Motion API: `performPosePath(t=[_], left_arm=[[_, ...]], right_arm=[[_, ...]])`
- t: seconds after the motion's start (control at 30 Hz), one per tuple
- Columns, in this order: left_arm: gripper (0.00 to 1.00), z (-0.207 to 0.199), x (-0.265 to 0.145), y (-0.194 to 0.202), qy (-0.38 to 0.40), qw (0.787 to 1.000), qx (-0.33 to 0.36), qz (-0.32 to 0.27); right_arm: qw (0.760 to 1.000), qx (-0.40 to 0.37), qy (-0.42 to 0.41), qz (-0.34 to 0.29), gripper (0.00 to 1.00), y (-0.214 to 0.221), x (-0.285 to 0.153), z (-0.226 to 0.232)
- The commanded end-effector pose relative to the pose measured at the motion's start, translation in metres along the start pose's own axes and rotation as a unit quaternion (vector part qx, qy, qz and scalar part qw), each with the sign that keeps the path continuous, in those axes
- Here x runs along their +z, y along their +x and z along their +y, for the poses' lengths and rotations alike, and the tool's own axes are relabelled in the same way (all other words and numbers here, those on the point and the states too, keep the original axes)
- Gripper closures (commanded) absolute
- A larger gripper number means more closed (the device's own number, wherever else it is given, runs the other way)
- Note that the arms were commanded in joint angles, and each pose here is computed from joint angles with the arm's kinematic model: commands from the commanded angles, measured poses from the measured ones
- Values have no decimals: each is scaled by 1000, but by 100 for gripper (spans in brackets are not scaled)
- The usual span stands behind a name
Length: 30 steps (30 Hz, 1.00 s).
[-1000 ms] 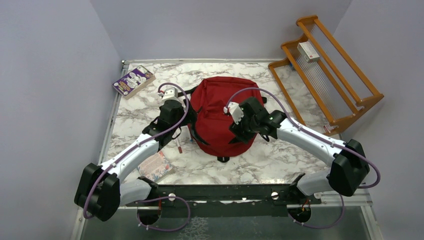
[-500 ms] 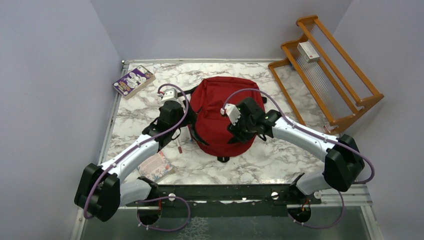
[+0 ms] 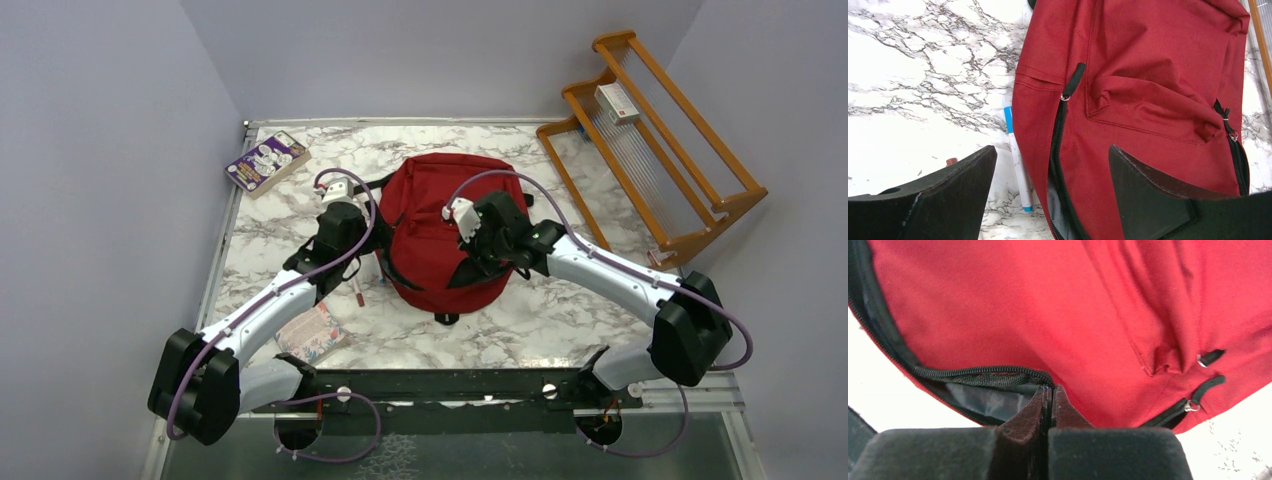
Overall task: Pack the student bag
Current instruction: Adjust the student bag at the center of the board.
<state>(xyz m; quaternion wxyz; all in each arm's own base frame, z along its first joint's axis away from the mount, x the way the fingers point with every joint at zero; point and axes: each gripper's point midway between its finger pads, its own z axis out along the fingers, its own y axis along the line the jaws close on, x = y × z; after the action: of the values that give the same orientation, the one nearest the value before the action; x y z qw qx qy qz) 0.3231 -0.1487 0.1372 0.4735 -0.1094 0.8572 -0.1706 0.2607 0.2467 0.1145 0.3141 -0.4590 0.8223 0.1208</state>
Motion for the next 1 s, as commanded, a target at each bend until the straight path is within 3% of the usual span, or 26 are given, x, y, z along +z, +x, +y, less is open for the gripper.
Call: performPosePath(t=[0.0,0.23,0.67,0.97], left_arm=[[17,-4,-5,-9,14,1000,-1,-13],[17,-6,-7,-14,19,1000,2,-19],[17,-12,-12,-19,32,999,4,-21],[14,-24,-9,-16,64,998,23,-12]], right_arm=[[994,26,88,-54,99,-31,-11,-32],[982,75,169,-47,99,-40,-8,-83],[957,191,206,-73,99,-48,-1,-172],[956,194,193,-101,99,-63,14,-203]])
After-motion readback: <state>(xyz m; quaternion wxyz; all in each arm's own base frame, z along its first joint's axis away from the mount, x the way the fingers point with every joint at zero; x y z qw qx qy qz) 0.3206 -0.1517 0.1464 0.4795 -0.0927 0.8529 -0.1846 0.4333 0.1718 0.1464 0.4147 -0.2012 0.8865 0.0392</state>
